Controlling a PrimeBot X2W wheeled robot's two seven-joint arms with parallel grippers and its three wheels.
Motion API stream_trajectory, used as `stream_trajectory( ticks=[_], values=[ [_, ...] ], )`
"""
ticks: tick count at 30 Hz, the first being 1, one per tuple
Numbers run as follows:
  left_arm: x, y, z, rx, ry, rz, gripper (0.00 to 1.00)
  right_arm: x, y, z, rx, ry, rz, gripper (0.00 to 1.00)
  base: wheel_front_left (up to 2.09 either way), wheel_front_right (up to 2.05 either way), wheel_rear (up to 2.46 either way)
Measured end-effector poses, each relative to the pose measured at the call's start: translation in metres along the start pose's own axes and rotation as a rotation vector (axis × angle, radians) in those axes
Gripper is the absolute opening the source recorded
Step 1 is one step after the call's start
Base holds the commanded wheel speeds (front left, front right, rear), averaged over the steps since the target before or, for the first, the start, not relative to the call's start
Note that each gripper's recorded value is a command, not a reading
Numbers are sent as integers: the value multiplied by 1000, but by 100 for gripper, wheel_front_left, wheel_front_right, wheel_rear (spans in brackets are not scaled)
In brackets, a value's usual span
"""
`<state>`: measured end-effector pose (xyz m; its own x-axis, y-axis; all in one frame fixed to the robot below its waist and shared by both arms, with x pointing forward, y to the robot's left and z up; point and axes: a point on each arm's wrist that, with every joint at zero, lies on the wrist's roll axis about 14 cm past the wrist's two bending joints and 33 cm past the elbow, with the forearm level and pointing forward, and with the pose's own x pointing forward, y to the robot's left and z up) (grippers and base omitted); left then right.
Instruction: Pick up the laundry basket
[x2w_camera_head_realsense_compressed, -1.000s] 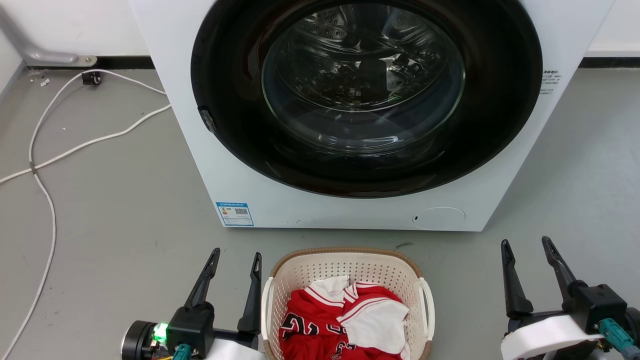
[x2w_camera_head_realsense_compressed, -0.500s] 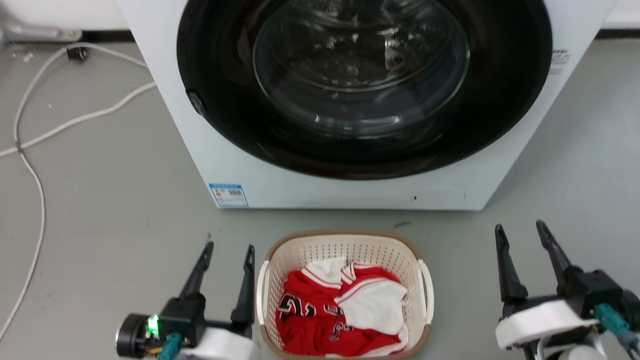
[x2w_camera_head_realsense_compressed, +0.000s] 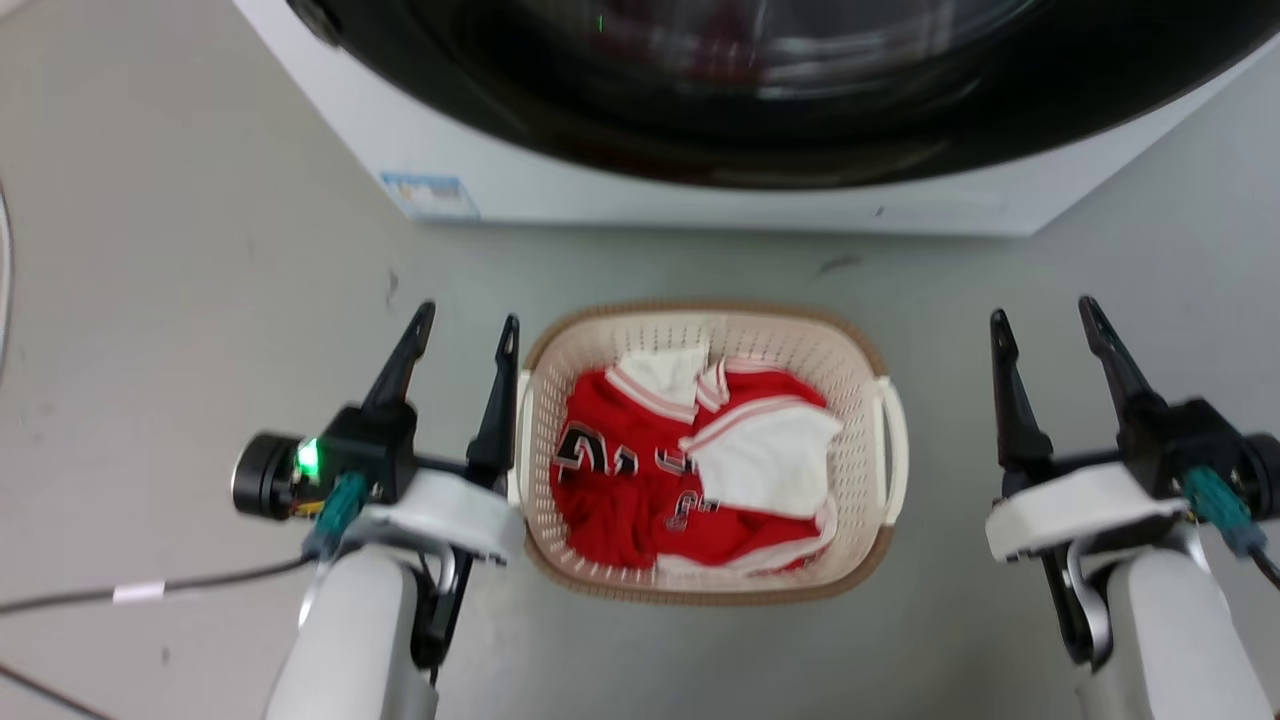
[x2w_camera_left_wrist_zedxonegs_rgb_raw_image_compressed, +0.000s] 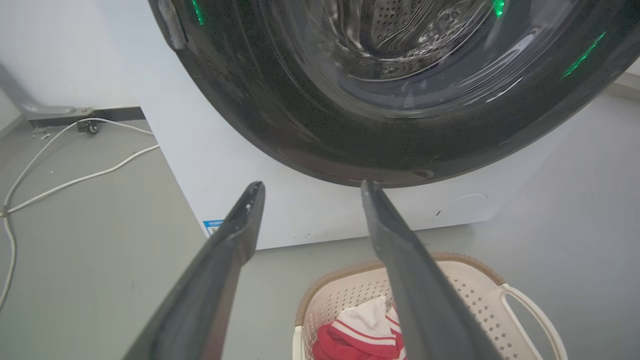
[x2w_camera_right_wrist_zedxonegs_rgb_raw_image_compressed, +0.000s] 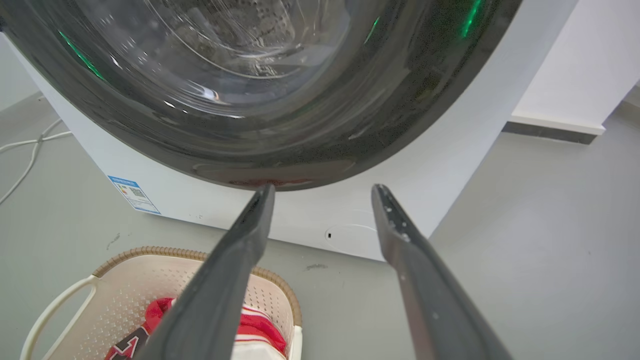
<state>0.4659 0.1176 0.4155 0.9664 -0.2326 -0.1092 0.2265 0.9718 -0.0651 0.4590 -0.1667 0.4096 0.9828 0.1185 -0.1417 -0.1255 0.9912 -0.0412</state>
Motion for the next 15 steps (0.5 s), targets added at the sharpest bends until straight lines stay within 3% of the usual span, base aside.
stream_trajectory(
  ticks=[11, 15],
  values=[
    [25, 12, -135, 27, 373, -72, 100, 42, 19, -130, 50, 335, 51, 100, 0, 0, 0],
    [24, 21, -169, 16, 474, -57, 100, 40, 20, -173, 45, 479, 57, 100, 0, 0, 0]
  ],
)
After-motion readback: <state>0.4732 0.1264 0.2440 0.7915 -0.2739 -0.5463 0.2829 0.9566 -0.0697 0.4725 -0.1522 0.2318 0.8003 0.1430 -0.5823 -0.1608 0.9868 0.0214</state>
